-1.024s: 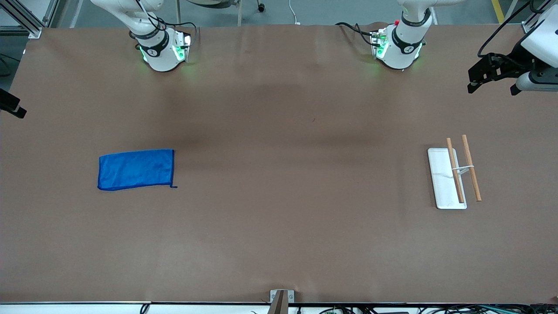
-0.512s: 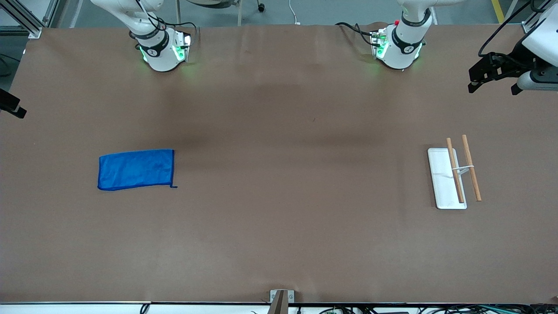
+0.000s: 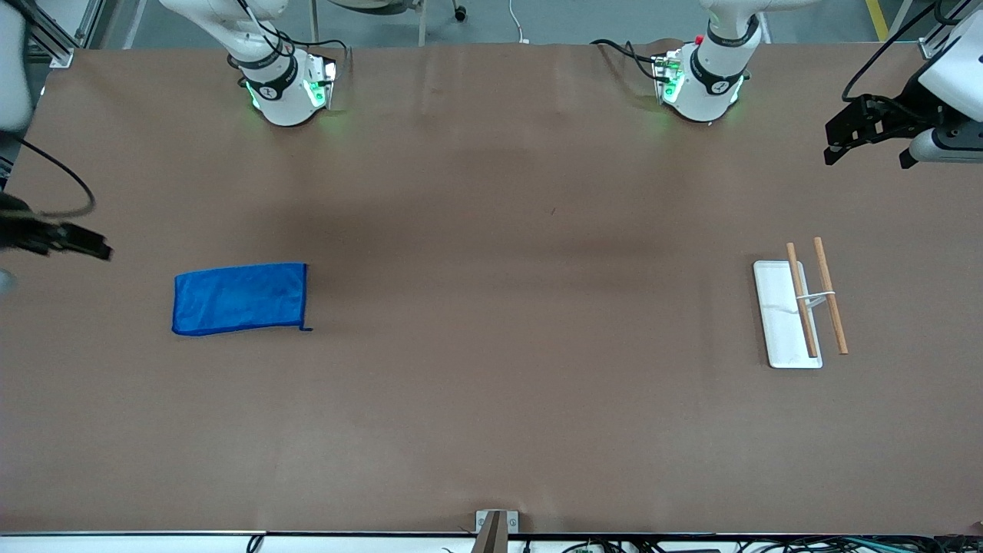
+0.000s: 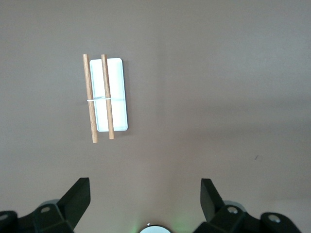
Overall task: Right arm passes towel to left arm to hang
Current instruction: 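Move the right gripper down over the blue towel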
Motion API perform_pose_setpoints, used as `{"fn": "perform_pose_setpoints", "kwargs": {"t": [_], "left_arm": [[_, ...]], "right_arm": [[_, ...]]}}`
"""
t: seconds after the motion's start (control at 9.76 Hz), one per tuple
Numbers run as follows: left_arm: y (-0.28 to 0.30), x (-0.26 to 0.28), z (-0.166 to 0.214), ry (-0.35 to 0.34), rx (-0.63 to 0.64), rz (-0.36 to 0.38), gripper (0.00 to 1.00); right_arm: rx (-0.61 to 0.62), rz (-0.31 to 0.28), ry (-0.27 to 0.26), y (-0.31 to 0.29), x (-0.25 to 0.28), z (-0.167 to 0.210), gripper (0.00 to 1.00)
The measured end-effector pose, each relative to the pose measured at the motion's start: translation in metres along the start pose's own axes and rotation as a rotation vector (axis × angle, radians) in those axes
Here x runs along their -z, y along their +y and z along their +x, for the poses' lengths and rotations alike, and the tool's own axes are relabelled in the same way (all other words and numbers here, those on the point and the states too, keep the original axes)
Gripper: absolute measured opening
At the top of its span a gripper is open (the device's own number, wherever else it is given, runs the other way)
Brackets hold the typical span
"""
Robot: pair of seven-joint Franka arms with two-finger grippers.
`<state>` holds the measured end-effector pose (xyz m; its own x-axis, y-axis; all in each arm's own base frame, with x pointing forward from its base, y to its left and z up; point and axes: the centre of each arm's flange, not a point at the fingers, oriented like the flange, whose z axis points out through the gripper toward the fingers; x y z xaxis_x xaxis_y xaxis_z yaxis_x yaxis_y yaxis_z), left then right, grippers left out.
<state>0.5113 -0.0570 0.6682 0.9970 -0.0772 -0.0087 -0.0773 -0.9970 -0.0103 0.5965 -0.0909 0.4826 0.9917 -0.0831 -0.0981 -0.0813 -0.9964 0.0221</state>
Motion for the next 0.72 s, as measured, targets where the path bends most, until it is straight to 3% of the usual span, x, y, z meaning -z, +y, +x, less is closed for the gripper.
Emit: {"fn": "perform_pose_setpoints", "kwargs": {"t": [0.2,0.72], "left_arm": [[0.0,0.0,0.0,-0.004,0.0,0.0,1.0],[0.0,0.0,0.0,-0.006,-0.001,0.0,1.0]], "right_arm": [[0.03,0.001,-0.015,-0.004,-0.074,0.009,1.0],[0.09,-0.004,0.093,-0.027,-0.242,-0.02,1.0]]}}
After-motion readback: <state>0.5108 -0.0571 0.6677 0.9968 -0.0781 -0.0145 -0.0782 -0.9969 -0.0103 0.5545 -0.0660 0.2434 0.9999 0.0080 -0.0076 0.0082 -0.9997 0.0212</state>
